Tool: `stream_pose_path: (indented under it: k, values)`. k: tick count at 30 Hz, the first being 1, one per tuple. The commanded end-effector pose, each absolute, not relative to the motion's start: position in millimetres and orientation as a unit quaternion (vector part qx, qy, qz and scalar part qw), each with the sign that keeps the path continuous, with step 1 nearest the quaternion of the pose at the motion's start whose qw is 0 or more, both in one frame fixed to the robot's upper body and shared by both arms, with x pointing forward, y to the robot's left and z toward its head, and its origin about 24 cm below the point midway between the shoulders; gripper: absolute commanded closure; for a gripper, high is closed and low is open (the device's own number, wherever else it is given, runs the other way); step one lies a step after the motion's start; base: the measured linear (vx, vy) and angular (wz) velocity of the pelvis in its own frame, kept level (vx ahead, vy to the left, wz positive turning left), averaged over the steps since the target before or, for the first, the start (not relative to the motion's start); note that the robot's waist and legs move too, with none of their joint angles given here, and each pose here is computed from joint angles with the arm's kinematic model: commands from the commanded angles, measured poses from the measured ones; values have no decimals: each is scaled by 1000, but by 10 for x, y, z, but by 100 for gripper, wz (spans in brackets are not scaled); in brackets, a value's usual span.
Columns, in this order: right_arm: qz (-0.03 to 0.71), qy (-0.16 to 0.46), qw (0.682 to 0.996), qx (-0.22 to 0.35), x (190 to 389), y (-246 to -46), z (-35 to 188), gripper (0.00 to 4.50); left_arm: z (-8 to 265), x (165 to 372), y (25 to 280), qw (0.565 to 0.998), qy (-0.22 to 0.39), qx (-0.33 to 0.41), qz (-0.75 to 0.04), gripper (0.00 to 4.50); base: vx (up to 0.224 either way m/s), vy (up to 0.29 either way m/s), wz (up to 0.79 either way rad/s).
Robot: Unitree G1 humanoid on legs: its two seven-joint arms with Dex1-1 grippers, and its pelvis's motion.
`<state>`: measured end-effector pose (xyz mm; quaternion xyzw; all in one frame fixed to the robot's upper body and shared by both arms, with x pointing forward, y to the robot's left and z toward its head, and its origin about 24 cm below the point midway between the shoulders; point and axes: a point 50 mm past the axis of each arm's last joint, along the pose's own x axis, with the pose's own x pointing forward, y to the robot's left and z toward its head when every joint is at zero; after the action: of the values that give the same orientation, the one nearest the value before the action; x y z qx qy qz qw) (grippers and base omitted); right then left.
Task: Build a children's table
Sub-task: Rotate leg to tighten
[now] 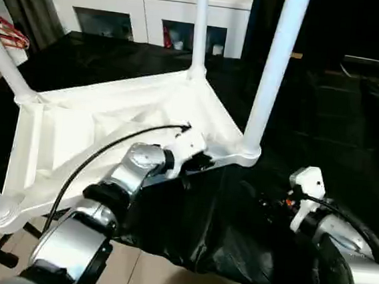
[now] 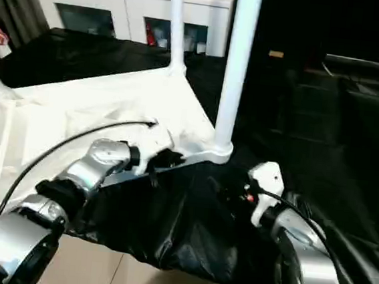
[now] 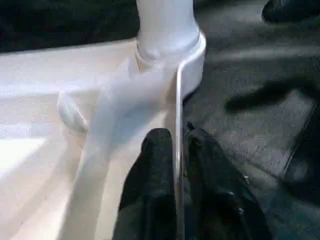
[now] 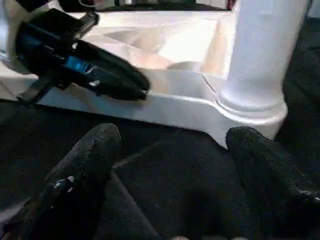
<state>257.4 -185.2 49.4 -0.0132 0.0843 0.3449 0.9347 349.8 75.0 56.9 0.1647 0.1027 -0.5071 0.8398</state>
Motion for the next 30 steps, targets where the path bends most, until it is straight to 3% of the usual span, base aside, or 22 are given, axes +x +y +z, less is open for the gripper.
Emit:
stream_pose_path:
  k: [1, 7, 8, 12, 14, 20, 23, 26, 30]
  values:
    - [354, 83, 932, -5, 2575, -1753, 517, 66, 657, 3520, 905, 852, 94, 152, -492, 356, 0, 0, 0]
    - [365, 88, 927, 10, 2587, -1582, 506, 66, 818, 3403, 1295, 862, 99, 124, -481, 313, 0, 0, 0]
    - [360, 84, 929, 22, 2647, -1509, 509, 66, 868, 3246, 1491, 849, 124, 110, -502, 308, 0, 0, 0]
    - [340, 80, 937, 30, 2753, -1424, 506, 66, 933, 3007, 1661, 823, 157, 93, -538, 274, 0, 0, 0]
    - [312, 73, 946, 46, 2913, -1311, 499, 66, 953, 2763, 1789, 792, 198, 84, -571, 264, 0, 0, 0]
    - [323, 65, 941, 73, 3047, -1076, 534, 66, 927, 2612, 1835, 783, 230, 84, -572, 219, 0, 0, 0]
    - [292, 66, 950, 86, 3254, -862, 555, 66, 835, 2640, 1847, 804, 249, 121, -527, 203, 0, 0, 0]
    - [262, 67, 959, 84, 3367, -801, 565, 66, 837, 2636, 1838, 809, 258, 123, -513, 177, 0, 0, 0]
    - [170, 83, 977, 95, 3522, -872, 552, 66, 786, 2611, 1843, 808, 270, 139, -504, 153, 0, 0, 0]
